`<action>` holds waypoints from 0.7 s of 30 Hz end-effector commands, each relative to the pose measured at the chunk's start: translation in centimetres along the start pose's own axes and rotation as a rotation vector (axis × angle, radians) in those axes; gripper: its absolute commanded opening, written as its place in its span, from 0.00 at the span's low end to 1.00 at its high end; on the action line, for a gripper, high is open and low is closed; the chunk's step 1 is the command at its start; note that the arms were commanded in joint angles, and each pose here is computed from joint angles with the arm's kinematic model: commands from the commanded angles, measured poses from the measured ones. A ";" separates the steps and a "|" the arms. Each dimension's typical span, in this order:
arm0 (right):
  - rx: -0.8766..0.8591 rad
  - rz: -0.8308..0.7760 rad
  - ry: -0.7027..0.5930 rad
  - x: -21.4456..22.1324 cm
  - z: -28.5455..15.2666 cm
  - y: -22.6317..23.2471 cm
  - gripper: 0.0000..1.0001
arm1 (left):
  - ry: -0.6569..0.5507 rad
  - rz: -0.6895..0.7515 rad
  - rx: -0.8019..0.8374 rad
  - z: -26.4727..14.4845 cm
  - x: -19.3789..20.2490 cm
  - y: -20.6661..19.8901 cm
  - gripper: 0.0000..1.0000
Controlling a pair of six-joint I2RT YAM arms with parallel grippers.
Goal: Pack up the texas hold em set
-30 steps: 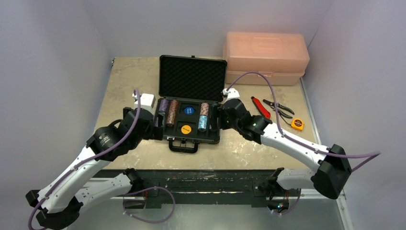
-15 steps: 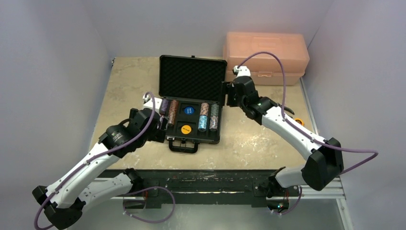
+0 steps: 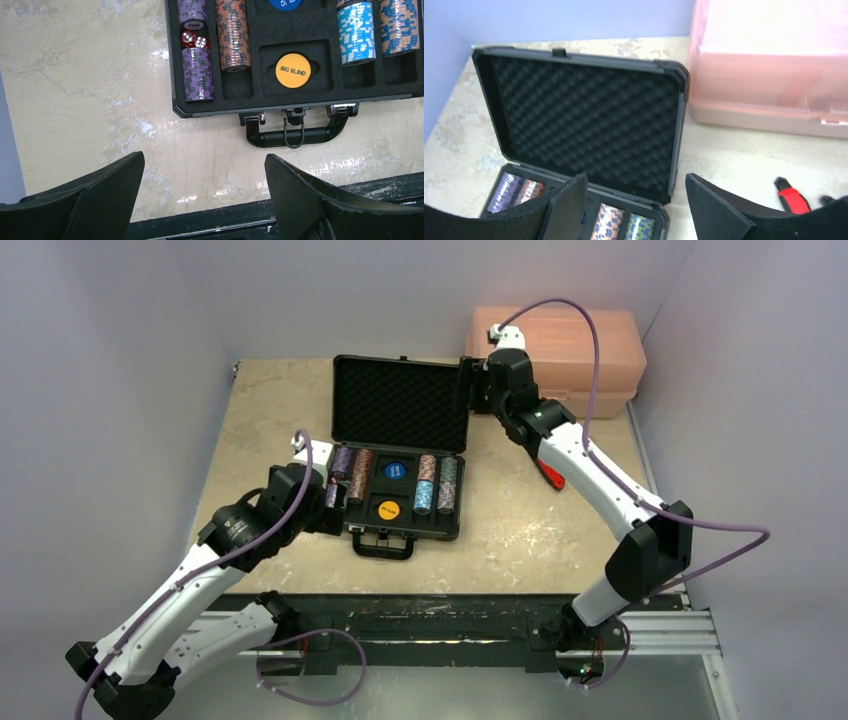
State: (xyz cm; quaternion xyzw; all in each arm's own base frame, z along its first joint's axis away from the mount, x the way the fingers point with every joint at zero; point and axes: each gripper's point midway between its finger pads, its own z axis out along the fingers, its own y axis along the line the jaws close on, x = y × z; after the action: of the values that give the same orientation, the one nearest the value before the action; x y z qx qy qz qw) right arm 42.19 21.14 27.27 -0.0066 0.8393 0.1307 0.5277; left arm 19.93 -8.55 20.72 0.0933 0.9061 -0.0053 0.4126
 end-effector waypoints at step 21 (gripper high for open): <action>0.132 0.377 0.003 -5.7 11.1 -3.8 0.86 | -0.039 -0.013 0.042 0.1 -0.9 -0.3 0.88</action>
State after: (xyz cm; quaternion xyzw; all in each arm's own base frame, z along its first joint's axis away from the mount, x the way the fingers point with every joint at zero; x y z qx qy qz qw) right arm 54.67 19.34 25.04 0.1364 0.8490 0.1310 0.4933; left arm 20.03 -8.79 20.70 0.0956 0.9055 -0.0203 0.4129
